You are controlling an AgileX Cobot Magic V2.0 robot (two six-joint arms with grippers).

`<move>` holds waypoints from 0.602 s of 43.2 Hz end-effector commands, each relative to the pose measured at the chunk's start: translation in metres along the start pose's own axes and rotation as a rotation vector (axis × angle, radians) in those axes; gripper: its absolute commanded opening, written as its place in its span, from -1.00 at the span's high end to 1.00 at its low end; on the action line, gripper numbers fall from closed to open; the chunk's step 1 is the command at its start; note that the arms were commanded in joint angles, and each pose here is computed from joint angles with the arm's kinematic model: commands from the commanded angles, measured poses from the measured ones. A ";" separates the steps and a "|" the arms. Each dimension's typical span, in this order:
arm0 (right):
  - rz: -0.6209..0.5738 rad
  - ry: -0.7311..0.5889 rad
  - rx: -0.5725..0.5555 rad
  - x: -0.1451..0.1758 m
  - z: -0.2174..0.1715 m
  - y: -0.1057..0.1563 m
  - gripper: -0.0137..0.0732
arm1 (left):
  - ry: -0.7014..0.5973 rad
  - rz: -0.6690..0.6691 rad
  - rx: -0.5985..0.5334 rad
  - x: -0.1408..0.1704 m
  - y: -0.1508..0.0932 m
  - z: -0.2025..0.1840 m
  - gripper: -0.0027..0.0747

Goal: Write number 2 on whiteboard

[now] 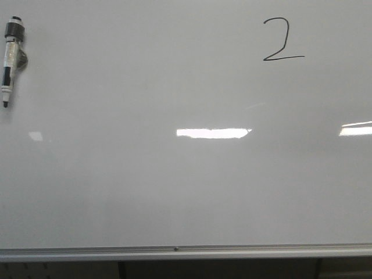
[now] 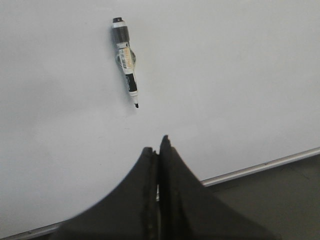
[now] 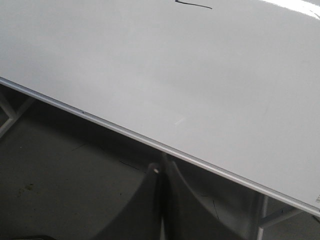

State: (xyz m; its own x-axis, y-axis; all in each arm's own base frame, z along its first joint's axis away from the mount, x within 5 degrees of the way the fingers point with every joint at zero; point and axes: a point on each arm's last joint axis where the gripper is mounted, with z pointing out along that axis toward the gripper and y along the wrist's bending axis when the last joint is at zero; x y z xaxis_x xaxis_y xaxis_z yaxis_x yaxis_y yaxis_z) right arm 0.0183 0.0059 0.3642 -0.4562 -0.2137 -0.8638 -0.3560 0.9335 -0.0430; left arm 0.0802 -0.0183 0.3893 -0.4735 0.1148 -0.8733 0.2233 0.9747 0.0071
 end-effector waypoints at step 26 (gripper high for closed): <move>-0.004 -0.082 0.020 -0.011 -0.003 -0.001 0.84 | -0.590 -0.017 -0.237 0.135 0.012 0.042 0.98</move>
State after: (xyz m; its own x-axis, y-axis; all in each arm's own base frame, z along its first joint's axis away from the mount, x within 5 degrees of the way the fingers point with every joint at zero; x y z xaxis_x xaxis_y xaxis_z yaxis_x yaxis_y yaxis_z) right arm 0.0183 0.0059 0.3642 -0.4562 -0.2137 -0.8638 -0.3560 0.9335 -0.0430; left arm 0.0562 0.0000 0.2502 -0.0895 0.0471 -0.9949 0.0113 0.9989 0.0462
